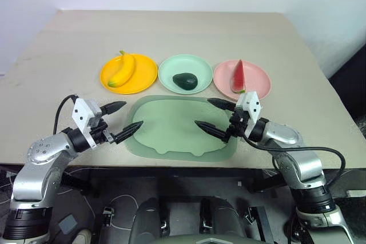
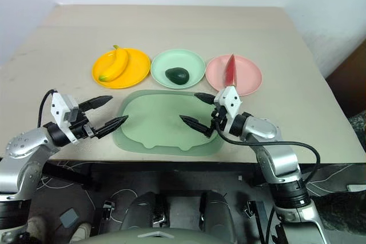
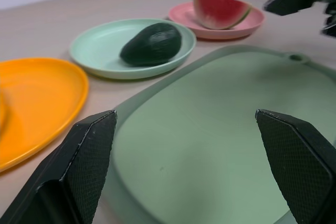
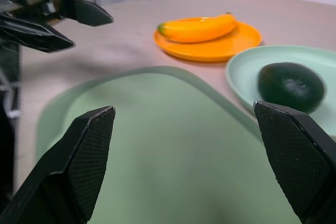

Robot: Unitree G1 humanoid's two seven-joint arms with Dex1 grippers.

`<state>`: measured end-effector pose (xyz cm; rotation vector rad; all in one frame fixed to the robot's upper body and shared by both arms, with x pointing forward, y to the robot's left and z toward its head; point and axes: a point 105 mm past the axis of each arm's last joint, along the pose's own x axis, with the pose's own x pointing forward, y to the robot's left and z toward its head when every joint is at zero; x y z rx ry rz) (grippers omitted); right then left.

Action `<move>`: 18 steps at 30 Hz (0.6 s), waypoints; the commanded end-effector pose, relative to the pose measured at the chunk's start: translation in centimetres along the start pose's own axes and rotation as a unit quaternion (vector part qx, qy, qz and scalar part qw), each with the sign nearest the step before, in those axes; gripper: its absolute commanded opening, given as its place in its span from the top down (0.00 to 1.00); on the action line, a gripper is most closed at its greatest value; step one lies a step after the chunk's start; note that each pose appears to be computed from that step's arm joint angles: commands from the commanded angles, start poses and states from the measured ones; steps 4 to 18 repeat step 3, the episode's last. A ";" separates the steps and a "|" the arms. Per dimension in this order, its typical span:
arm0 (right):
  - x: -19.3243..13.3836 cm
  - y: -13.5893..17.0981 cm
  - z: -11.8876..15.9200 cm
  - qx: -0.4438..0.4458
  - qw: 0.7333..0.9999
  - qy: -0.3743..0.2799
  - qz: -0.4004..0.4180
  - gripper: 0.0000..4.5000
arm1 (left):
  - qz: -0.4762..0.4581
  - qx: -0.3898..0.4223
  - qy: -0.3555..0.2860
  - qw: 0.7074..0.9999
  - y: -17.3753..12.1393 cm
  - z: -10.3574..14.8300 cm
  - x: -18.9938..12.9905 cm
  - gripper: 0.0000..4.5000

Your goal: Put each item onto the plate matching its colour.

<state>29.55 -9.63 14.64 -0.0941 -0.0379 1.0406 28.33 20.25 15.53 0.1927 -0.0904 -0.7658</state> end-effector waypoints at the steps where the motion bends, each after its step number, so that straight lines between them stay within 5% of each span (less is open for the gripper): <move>1: -0.7 -0.1 0.9 -0.008 1.000 -0.018 -0.004 0.00 | 0.026 0.020 -0.045 0.998 0.4 1.4 -0.5 0.01; 18: -0.8 -0.7 0.7 -0.007 1.000 -0.018 -0.023 0.00 | 0.037 0.018 -0.054 0.998 0.3 1.3 -0.7 0.01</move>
